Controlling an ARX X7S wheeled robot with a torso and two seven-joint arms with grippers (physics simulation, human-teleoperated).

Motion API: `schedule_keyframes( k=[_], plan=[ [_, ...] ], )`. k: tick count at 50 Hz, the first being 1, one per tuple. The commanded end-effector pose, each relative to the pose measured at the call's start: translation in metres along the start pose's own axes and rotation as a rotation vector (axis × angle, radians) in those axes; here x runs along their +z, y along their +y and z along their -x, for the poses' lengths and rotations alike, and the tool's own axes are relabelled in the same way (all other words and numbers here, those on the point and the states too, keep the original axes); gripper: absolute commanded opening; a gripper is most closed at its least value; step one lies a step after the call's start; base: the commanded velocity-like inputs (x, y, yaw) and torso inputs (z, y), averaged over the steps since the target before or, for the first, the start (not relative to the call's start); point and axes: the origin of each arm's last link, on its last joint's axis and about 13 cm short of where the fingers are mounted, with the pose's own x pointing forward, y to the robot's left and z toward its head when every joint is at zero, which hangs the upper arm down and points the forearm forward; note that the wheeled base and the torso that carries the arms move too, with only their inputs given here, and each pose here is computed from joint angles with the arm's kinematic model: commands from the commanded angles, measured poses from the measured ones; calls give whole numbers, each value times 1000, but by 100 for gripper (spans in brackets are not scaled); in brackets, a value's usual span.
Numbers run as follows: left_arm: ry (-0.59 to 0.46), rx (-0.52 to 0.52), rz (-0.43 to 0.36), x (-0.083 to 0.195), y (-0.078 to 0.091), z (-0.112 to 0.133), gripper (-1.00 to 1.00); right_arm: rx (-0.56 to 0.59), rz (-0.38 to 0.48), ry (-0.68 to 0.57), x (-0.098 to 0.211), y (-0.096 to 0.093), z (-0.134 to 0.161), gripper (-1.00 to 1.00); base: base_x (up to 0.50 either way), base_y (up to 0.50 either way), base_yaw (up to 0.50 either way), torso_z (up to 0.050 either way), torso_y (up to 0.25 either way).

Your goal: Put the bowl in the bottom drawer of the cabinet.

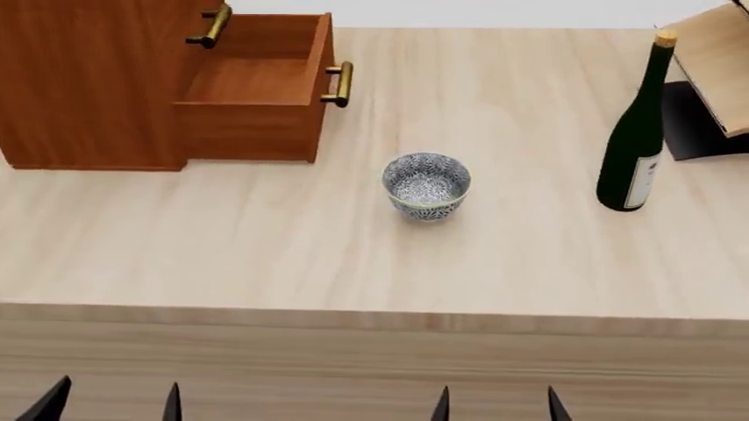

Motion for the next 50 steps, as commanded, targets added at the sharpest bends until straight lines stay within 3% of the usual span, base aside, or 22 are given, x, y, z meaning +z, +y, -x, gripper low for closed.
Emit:
schedule_keyframes(
  k=[1,21,30,40,50],
  plan=[
    [-13,-7,-14,6,1,-1,100,15,-7,-2,9,1,0,100,0,500,0,50,0],
    [-67,1,-32,38,1,-5,100,37,-10,-38,33,5,-6,100,0,486,0,50,0],
    [-88,-3,-35,54,-1,-9,100,-8,-14,-50,45,1,-14,100,0,11,0,50,0],
    [-104,-6,-32,68,-3,-15,100,21,-26,-47,56,1,-24,100,0,0,0,50,0],
    [-114,-4,-27,72,-2,-14,100,49,-28,-48,60,2,-24,100,479,4,0,50,0]
  ],
)
